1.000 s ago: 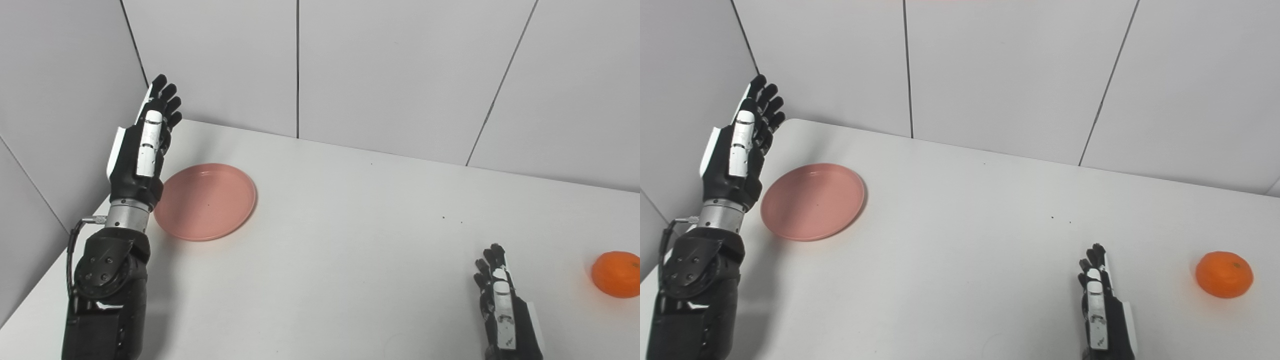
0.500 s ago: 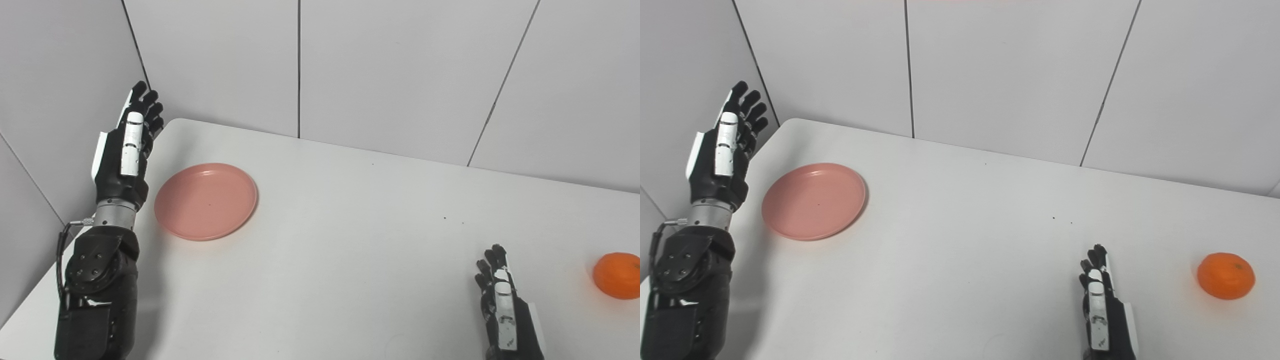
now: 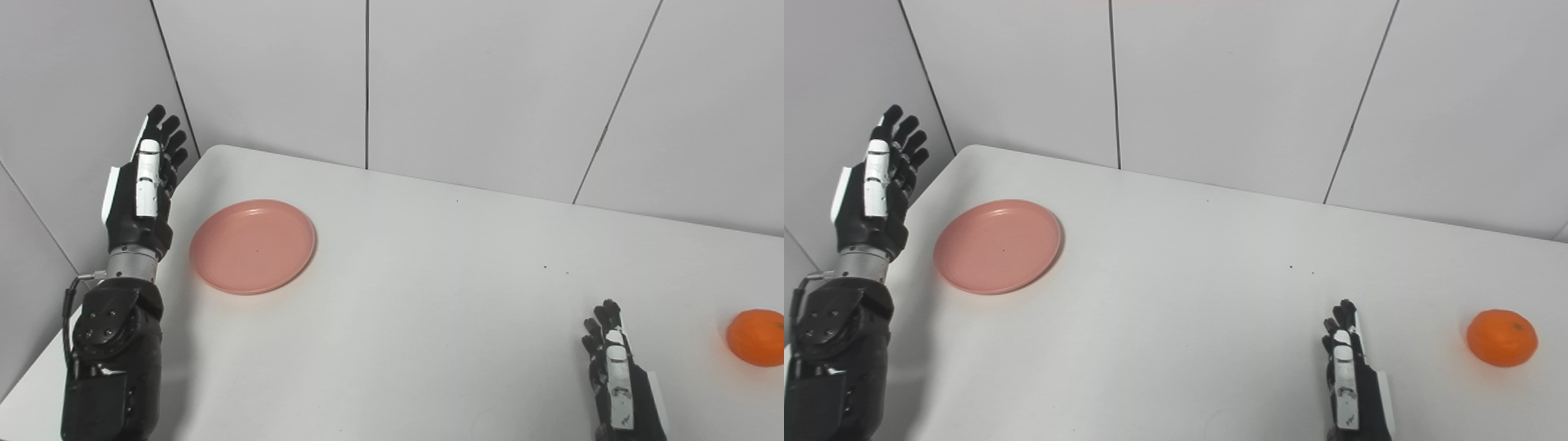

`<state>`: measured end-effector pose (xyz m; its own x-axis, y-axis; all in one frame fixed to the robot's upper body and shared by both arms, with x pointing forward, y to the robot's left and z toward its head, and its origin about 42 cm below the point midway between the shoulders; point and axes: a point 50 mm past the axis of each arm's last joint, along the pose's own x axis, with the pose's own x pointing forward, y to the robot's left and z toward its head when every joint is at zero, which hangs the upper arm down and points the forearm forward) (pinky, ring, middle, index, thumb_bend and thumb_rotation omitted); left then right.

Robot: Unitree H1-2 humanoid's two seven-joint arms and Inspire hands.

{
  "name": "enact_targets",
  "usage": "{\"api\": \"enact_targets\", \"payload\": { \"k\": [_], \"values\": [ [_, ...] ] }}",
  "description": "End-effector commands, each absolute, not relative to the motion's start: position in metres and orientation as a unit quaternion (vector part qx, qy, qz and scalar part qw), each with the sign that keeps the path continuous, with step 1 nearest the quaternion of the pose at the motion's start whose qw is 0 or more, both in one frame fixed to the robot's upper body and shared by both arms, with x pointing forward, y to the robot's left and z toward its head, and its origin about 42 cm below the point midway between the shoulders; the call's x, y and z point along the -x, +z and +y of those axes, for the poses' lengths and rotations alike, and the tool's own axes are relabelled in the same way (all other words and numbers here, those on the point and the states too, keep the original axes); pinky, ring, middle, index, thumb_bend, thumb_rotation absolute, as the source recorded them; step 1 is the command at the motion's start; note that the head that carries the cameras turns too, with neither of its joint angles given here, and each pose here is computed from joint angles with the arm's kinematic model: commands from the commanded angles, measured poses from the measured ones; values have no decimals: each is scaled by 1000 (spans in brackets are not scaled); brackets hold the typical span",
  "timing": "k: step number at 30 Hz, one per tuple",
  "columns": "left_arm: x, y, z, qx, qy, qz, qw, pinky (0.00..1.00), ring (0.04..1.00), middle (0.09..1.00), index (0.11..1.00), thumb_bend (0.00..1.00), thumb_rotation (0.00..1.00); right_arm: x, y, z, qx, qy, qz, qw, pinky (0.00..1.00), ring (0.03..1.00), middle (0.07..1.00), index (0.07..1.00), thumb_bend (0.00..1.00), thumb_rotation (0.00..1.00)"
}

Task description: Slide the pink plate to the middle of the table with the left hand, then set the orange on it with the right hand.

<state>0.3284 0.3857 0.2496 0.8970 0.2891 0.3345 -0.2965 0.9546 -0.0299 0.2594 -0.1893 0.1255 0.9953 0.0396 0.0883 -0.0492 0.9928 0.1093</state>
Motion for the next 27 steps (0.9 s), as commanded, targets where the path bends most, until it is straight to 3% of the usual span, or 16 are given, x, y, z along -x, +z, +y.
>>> {"api": "enact_targets", "payload": {
  "k": [1,27],
  "values": [
    [-328,268,395,-23,159,-210,965,964,953,955,948,393,1000,-260,139,-189,-60,26,-83,994,1000,980,992,996,200,1000],
    [-329,245,411,10,150,-170,974,1000,989,983,963,372,1000,-261,138,-192,-57,23,-83,995,1000,973,985,989,196,1000]
  ]
}}
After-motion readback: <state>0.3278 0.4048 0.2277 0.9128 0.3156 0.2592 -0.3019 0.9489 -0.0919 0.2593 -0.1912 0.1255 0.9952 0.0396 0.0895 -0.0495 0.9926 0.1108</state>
